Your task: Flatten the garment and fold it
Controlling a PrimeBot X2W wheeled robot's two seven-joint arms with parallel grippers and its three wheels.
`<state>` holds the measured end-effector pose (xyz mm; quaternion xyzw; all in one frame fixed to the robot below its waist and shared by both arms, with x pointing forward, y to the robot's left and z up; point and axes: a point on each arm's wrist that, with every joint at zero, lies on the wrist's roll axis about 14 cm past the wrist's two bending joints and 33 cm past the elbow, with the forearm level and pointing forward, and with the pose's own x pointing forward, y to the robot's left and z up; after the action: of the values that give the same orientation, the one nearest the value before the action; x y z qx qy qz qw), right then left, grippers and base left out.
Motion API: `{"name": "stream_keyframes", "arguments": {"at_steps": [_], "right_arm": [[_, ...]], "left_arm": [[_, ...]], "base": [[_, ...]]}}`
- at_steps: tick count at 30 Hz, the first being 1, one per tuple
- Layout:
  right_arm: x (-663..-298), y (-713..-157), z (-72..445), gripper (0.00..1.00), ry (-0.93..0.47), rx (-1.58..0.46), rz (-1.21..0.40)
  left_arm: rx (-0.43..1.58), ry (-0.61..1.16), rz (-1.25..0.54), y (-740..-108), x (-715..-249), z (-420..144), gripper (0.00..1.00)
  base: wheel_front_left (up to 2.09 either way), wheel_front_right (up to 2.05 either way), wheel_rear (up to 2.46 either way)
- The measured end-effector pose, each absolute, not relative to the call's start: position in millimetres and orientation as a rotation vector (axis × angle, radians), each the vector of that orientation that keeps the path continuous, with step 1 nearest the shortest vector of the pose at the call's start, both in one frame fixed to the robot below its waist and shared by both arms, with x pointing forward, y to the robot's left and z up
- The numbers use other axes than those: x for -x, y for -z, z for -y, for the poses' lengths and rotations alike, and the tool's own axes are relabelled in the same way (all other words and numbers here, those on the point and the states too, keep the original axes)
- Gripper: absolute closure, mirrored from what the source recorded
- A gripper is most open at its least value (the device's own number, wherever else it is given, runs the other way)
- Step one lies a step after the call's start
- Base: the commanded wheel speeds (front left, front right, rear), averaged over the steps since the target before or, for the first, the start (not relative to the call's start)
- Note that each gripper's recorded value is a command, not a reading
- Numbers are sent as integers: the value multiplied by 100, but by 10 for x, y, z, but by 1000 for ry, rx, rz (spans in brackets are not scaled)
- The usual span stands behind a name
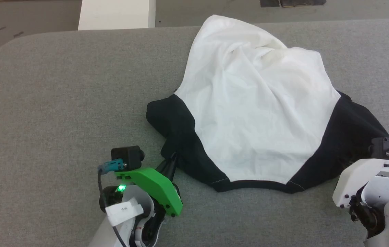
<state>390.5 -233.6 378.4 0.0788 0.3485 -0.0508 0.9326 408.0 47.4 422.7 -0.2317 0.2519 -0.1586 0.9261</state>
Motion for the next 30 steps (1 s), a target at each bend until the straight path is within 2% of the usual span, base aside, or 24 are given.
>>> {"name": "stream_keyframes", "arguments": {"at_steps": [3, 7, 13, 22, 25, 30], "right_arm": [[-3970, -3958, 2299, 100, 88, -180, -656], [-4135, -4431, 2168, 100, 30, -261, -511], [-4444, -5720, 1956, 100, -123, -361, -186], [-4481, -7357, 1903, 100, -262, -335, 121], [-4459, -7821, 1911, 100, -284, -319, 202], [-4470, -8187, 1845, 100, -316, -303, 230]], "left_arm": [[526, 326, -449, -4404, -4135, -486, 100], [692, 340, -311, -4845, -4245, -529, 100], [887, 430, -14, -5955, -4494, -649, 100], [759, 616, 380, -7707, -4458, -695, 100], [695, 602, 465, -8089, -4453, -836, 100], [611, 570, 521, -8457, -4485, -962, 100]], "base": [[0, 0, 0], [0, 0, 0], [0, 0, 0], [0, 0, 0], [0, 0, 0], [0, 0, 0]]}}
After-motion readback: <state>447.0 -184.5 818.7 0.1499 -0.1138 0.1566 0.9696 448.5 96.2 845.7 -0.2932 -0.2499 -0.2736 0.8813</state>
